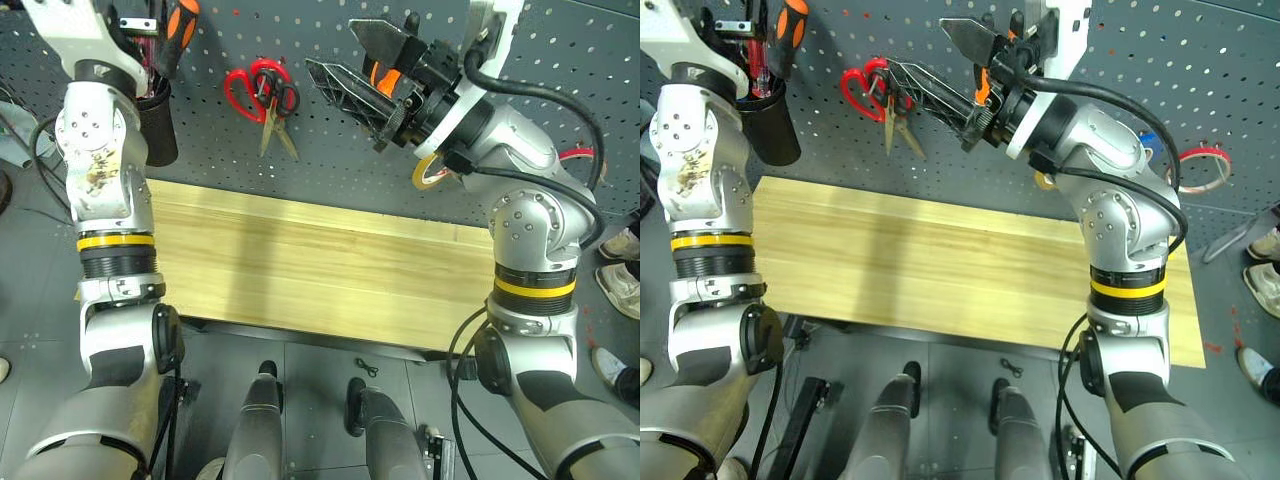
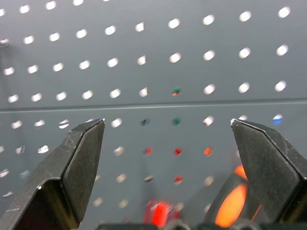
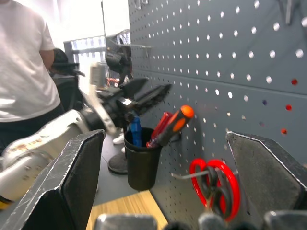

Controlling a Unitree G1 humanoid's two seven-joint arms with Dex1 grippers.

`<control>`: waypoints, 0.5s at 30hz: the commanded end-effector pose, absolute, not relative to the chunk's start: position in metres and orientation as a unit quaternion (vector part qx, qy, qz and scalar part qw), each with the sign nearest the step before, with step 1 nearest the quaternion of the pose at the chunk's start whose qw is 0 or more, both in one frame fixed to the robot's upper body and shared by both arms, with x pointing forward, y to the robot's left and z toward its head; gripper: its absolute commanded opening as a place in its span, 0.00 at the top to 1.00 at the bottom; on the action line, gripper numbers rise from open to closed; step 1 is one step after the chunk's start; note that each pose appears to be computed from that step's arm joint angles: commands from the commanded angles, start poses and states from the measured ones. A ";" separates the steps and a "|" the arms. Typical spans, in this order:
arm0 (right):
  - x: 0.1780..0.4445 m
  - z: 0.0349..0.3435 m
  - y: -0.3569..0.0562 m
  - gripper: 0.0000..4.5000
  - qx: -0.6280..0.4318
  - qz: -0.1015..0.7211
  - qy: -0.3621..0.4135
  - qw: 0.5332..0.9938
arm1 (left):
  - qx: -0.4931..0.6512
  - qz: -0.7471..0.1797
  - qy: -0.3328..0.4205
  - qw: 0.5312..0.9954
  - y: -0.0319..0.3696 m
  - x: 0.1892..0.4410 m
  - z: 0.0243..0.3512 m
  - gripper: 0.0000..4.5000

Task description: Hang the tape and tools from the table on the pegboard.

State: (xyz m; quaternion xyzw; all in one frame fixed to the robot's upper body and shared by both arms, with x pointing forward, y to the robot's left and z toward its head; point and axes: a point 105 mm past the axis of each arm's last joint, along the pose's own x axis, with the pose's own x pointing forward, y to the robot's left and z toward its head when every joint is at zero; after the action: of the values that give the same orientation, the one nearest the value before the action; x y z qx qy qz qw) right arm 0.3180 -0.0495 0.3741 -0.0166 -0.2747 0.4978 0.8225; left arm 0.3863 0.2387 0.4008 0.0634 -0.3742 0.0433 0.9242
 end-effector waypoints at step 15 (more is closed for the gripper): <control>0.310 0.376 -0.053 0.00 -0.037 0.498 -0.291 0.816 | 0.078 -0.018 -0.365 0.928 0.224 0.369 0.397 0.01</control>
State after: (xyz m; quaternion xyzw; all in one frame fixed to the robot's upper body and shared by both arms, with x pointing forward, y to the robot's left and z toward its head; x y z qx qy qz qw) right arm 0.3193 -0.0474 0.3650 -0.0276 -0.2612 0.5042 0.8227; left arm 0.3819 0.2292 0.3821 0.0726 -0.3362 -0.0039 0.9390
